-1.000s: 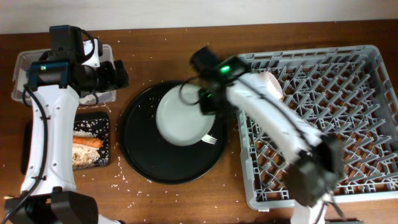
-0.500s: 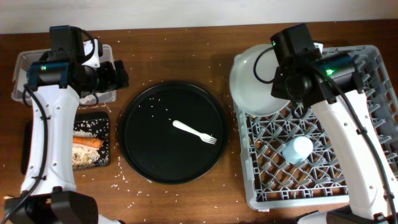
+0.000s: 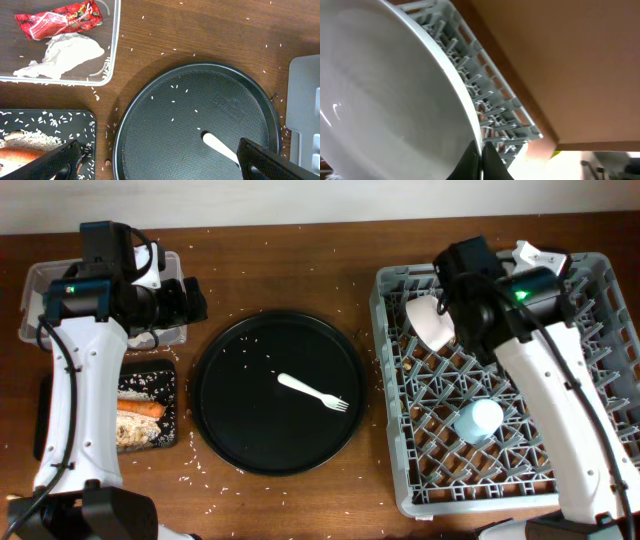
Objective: Sort waste into correct bins and load items into the dishwasher rack
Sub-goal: 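Stand the white plate upright in the rack and release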
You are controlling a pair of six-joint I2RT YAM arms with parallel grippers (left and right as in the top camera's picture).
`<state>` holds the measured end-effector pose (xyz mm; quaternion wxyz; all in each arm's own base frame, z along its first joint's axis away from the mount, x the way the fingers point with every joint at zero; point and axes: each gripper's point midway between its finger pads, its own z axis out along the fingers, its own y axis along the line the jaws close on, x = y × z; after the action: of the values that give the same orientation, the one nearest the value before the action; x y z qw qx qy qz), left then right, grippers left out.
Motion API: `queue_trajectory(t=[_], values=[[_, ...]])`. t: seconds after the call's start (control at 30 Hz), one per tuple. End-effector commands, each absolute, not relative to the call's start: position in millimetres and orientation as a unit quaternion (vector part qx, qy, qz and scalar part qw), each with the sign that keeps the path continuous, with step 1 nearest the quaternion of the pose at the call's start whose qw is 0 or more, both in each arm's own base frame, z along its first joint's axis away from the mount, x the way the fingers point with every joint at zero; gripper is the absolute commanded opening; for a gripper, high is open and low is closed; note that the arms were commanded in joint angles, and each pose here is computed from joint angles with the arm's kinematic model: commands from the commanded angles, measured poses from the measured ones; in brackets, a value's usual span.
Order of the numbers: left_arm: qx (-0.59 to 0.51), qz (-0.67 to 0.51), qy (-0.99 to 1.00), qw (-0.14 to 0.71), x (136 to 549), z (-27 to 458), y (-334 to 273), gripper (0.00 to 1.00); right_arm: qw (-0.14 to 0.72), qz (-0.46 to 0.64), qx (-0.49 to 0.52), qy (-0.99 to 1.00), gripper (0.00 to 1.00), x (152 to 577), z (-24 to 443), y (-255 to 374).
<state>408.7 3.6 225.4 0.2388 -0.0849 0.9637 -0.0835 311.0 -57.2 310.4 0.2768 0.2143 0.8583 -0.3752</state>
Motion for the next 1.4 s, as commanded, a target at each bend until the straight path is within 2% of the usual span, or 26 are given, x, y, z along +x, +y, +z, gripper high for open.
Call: queue_trajectory(t=[0.0,0.13,0.37,0.5,0.63,0.8,1.17,1.37], values=[[-0.088,-0.080,0.964,0.239,407,225,6,0.99,0.297,-0.443,0.237,0.812,0.04,300,312,-77],[-0.088,-0.080,0.964,0.239,407,225,6,0.99,0.315,-0.494,0.262,0.766,0.04,290,288,-88],[-0.088,-0.080,0.964,0.239,407,225,6,0.99,0.334,-0.461,0.290,0.769,0.04,304,249,-82],[-0.088,-0.080,0.964,0.239,407,225,6,0.99,0.307,-0.428,0.216,0.822,0.04,330,233,-67],[-0.088,-0.080,0.964,0.239,407,225,6,0.99,0.273,-0.411,0.158,0.855,0.04,349,224,-77],[-0.088,-0.080,0.964,0.239,407,225,6,0.99,0.249,-0.325,0.090,0.908,0.04,375,203,-90],[-0.088,-0.080,0.964,0.239,407,225,6,0.99,0.292,-0.346,0.050,0.890,0.04,398,268,-107],[-0.088,-0.080,0.964,0.239,407,225,6,0.99,0.262,-0.359,0.027,0.895,0.04,392,263,-119]])
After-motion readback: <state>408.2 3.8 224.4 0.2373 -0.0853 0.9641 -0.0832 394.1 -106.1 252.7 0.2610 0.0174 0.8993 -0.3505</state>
